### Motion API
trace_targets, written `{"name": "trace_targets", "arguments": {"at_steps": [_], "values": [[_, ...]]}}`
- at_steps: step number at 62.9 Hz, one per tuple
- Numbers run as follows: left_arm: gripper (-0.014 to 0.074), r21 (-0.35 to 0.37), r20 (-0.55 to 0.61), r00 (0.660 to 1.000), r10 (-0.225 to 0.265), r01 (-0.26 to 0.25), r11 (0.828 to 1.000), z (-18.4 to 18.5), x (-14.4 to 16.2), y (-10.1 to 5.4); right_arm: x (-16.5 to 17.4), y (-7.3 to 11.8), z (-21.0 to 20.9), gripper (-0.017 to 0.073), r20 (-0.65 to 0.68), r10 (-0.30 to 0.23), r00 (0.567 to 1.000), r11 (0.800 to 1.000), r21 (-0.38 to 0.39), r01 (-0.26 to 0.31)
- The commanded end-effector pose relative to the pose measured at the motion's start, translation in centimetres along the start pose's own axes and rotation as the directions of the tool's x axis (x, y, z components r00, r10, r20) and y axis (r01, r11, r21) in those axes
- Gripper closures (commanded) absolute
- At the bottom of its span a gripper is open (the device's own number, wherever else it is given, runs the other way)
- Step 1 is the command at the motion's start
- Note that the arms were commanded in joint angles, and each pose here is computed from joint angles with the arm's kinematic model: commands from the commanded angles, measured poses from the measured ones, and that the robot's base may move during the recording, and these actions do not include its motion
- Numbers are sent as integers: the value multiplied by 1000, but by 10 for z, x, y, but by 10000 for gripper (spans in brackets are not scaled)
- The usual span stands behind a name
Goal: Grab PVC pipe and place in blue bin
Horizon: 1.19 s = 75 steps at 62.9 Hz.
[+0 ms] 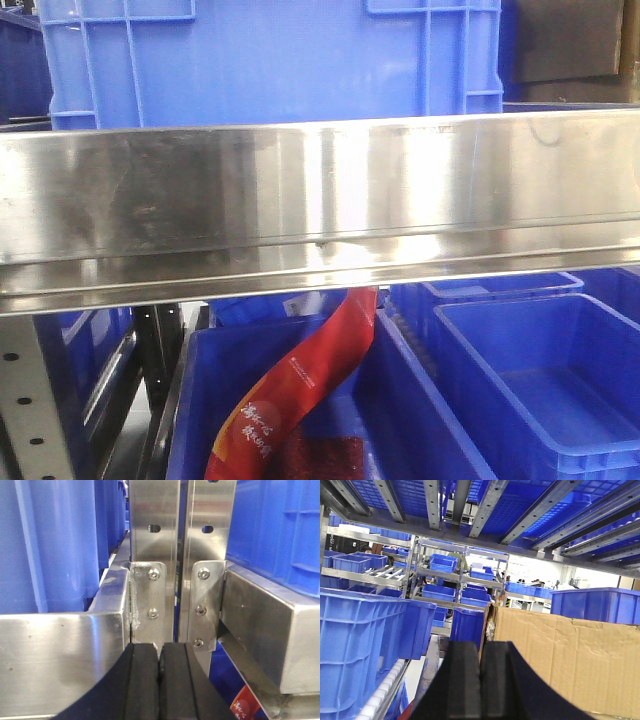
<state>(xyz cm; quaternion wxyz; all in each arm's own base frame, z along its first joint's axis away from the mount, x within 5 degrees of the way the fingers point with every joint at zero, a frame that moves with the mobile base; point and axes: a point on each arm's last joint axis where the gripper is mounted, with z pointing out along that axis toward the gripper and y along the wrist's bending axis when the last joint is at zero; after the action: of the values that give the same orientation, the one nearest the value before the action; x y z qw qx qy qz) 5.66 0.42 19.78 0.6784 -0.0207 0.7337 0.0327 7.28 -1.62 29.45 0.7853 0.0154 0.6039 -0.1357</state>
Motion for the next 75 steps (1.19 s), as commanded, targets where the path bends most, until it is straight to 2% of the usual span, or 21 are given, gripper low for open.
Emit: {"name": "trace_targets", "arguments": {"at_steps": [1,75], "values": [[704,-8,30,1000,-6,6,1000,-1,-3,0,-1,-1,0,721,12,-3,1000,1000,15,3],[704,-8,33,999,-6,6,1000,-1,-3,1,-1,-1,0,721,12,-3,1000,1000,15,3]]}}
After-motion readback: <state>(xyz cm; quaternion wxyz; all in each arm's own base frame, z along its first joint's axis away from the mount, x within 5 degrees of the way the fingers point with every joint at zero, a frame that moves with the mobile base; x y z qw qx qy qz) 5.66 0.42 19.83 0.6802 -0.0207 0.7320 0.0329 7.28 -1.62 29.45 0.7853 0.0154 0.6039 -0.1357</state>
